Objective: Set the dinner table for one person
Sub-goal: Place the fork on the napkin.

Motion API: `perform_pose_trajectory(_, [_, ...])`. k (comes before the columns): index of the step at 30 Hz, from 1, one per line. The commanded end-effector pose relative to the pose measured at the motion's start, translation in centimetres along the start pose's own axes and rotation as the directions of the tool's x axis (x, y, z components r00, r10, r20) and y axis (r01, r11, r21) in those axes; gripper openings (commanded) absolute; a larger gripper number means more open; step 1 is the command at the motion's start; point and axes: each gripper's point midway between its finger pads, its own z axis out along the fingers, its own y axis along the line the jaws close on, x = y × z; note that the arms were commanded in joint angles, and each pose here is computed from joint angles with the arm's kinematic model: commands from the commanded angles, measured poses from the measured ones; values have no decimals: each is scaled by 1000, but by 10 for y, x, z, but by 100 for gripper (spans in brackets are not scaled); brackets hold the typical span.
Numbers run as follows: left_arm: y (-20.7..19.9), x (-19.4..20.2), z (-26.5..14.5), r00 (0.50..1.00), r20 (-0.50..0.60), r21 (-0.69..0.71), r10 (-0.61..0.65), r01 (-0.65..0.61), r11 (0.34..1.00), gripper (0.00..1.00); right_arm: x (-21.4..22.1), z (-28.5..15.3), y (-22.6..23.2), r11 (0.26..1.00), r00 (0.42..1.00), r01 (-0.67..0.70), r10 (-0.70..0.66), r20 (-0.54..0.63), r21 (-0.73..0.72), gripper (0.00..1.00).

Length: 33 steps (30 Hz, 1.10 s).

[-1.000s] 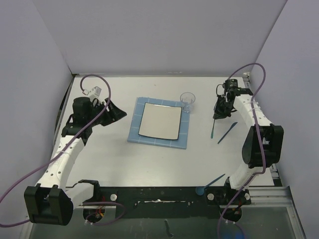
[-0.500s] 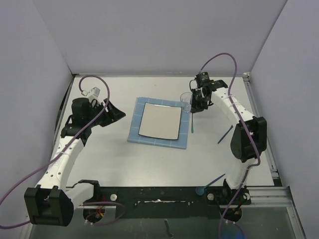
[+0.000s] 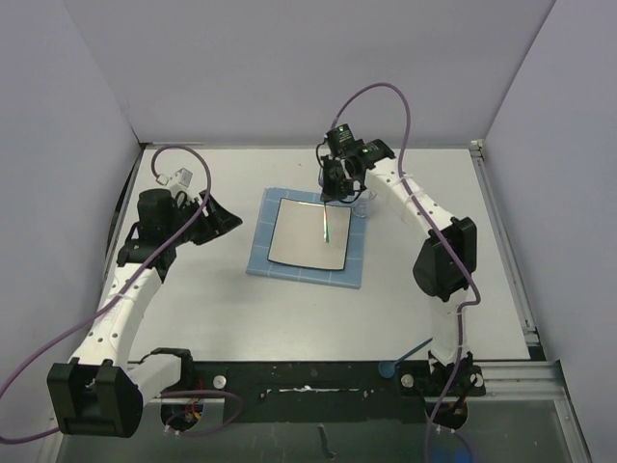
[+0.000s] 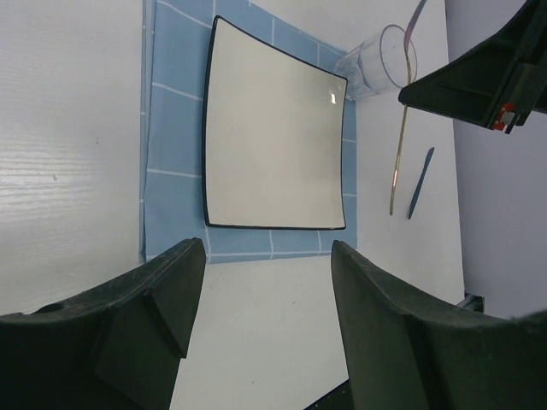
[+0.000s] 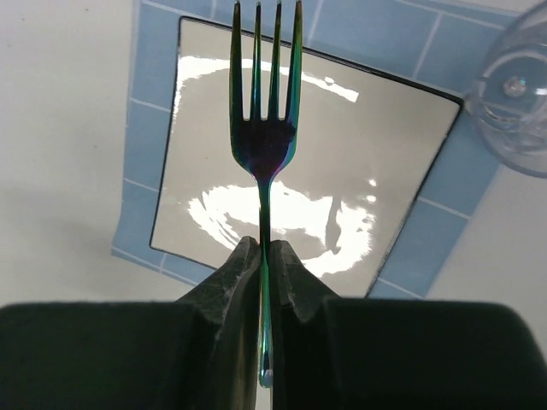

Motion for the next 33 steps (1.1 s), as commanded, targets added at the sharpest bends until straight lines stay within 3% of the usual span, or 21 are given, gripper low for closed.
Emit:
perform_pose_trajectory(1, [-9, -16, -7, 997, 67, 27, 31, -33, 999, 59, -11, 6, 35, 1000, 999, -13, 14, 35, -20, 0])
perform_pose_trajectory(11, [-5, -26, -3, 995, 105, 13, -1, -1, 1000, 59, -6, 45, 94, 994, 994, -81, 87, 69, -79, 0])
perform_pose_trajectory(19, [2, -25, -1, 993, 120, -2, -12, 12, 1000, 59, 6, 64, 137, 987, 996, -52, 61, 57, -152, 0])
perform_pose_trajectory(33, [16, -9, 3, 996, 81, -20, -33, 35, 999, 59, 15, 112, 151, 976, 985, -137, 152, 81, -170, 0])
